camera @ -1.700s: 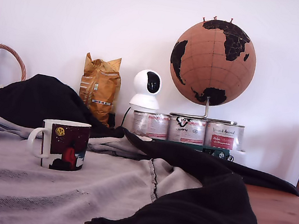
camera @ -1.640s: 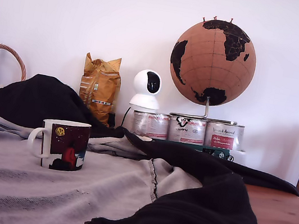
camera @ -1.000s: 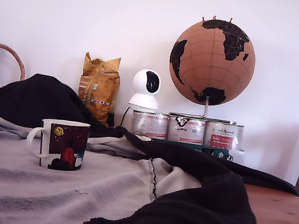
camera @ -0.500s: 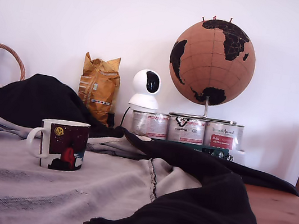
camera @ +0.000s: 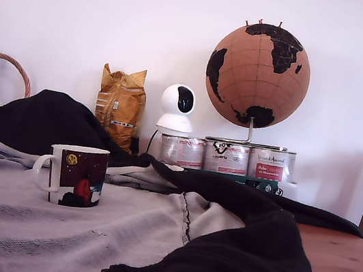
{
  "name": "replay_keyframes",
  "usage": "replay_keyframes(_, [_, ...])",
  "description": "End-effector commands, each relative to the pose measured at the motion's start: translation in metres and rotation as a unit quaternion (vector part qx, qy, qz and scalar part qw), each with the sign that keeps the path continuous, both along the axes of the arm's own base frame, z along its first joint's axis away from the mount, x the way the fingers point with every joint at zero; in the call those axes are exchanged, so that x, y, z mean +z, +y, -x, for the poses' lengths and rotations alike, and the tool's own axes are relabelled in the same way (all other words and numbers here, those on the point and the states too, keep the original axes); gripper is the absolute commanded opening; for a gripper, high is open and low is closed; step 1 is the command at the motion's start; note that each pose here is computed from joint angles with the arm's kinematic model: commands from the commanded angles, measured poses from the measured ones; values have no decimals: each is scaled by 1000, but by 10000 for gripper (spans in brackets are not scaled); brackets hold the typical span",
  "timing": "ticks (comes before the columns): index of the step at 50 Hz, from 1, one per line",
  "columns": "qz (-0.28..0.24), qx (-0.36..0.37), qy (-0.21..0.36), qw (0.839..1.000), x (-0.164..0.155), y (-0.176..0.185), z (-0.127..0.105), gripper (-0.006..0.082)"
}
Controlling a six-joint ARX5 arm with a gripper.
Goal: Pick the grey coffee capsule and place it inside the red coffee cup
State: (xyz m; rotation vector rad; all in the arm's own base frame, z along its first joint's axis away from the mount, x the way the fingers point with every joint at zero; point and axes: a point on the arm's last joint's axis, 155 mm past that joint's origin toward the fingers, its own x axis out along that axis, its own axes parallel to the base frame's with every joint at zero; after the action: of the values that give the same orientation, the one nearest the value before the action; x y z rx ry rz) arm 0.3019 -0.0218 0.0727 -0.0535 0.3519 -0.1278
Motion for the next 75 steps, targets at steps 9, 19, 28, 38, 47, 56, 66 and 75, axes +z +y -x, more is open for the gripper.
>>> replay_keyframes(9, [-13, -3, 8, 1000, -13, 1, -10, 613])
replay_keyframes(19, [-26, -11, 35, 999, -26, 0, -31, 613])
replay_keyframes(28, [-34, -14, 53, 998, -38, 1, -46, 613])
replay_keyframes(38, [-32, -18, 72, 997, -51, 0, -64, 611])
replay_keyframes(47, [-31, -21, 79, 996, -57, -1, -75, 472])
replay_keyframes(56, [-29, -25, 80, 996, -58, -3, -78, 230])
replay_keyframes(66, [-26, -29, 72, 997, -54, -5, -80, 182])
replay_keyframes(75, [31, -43, 15, 999, -18, -19, -94, 182])
